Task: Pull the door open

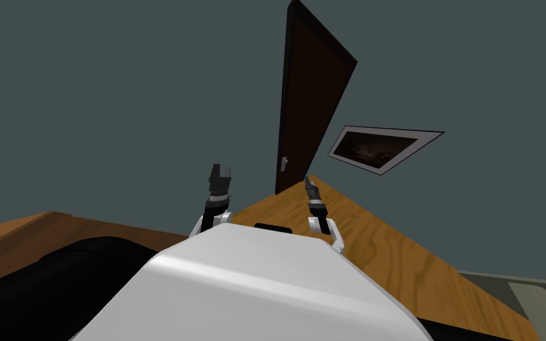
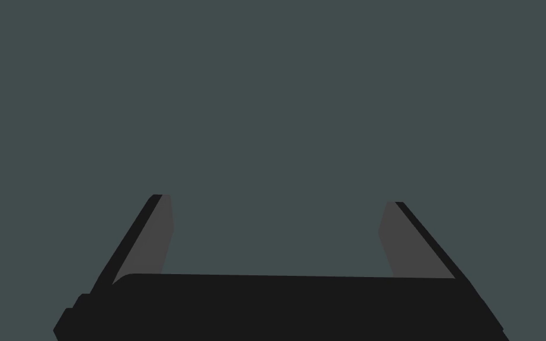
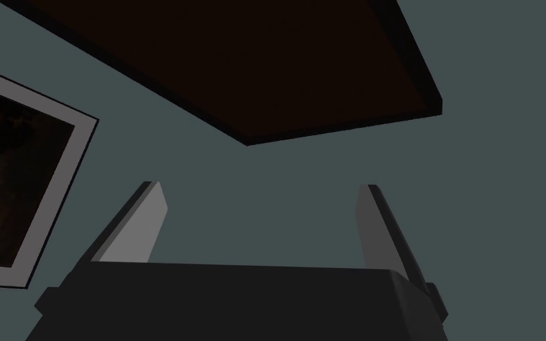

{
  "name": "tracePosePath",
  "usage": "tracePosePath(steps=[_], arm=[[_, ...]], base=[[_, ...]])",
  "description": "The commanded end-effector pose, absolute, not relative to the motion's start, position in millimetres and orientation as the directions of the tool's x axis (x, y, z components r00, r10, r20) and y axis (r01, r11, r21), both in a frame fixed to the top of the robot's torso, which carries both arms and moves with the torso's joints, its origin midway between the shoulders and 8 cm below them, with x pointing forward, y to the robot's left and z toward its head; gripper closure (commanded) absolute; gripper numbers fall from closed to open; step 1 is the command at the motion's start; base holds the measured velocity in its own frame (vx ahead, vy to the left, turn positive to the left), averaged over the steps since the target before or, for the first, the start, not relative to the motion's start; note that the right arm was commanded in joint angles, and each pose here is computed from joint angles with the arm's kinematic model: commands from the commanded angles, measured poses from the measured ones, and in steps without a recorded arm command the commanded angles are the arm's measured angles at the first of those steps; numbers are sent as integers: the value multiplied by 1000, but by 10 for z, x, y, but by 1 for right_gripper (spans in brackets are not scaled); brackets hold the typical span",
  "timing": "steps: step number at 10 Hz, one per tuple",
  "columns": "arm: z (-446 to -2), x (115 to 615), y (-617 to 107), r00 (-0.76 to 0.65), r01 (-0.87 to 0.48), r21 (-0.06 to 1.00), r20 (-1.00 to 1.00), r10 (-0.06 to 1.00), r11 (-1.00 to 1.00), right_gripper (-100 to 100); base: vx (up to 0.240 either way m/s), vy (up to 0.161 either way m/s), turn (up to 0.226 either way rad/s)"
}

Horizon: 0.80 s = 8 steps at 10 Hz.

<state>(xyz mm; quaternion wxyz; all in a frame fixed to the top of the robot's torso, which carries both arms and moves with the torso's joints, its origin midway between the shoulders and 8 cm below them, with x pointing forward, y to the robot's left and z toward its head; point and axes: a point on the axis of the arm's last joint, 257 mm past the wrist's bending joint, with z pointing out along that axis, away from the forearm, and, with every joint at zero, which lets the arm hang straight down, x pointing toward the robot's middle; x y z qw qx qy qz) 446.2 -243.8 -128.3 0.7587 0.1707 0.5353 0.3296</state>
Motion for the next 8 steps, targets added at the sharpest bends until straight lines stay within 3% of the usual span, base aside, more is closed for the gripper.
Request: tracePosePath(steps=[1, 8], arm=[[-1369, 4512, -2392, 199, -310, 589, -728, 656, 747, -100], [-1774, 4708, -2195, 143, -290, 465, -843, 519, 836, -100]], base=[[93, -55, 83], [101, -60, 98]])
